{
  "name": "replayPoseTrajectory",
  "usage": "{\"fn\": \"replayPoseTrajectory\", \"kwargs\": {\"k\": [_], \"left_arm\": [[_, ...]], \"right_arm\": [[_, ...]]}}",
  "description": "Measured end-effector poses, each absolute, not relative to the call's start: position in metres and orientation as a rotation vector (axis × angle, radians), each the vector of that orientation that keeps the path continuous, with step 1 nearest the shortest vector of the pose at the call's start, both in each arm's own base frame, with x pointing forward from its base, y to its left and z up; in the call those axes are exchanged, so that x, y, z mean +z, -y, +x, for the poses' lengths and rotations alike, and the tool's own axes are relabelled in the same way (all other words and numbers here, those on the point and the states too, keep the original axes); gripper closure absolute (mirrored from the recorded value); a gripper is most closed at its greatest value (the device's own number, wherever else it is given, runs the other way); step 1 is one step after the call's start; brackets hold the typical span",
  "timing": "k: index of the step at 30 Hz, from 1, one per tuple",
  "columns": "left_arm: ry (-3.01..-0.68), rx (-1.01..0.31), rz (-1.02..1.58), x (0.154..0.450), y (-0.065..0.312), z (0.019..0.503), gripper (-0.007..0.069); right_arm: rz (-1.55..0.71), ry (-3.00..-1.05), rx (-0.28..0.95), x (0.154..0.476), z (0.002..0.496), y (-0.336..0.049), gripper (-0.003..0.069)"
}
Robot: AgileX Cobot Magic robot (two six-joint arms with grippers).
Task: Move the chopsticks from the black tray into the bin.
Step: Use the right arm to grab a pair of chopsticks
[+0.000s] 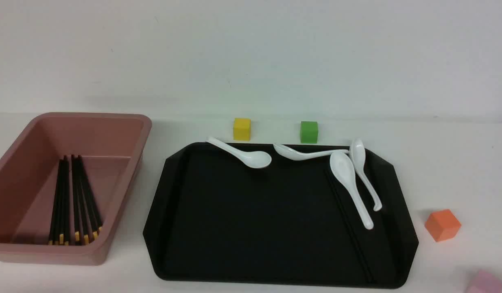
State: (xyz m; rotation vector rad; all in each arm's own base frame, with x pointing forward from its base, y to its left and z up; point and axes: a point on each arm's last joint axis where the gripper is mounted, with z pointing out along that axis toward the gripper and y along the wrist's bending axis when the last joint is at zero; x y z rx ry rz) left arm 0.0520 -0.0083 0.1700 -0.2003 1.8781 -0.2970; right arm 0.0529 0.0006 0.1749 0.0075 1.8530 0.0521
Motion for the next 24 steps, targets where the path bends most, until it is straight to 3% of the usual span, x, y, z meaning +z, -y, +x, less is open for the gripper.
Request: {"fn": "replayPoseTrajectory", "kwargs": {"k": [24], "left_arm": [[-1.878,-0.297,-0.200,0.1700,0.0083,0.0520,0.0387]], "right_arm": [[0.007,-1.853,0.052,0.1749,0.0529,-0.0006,0.0474]]}}
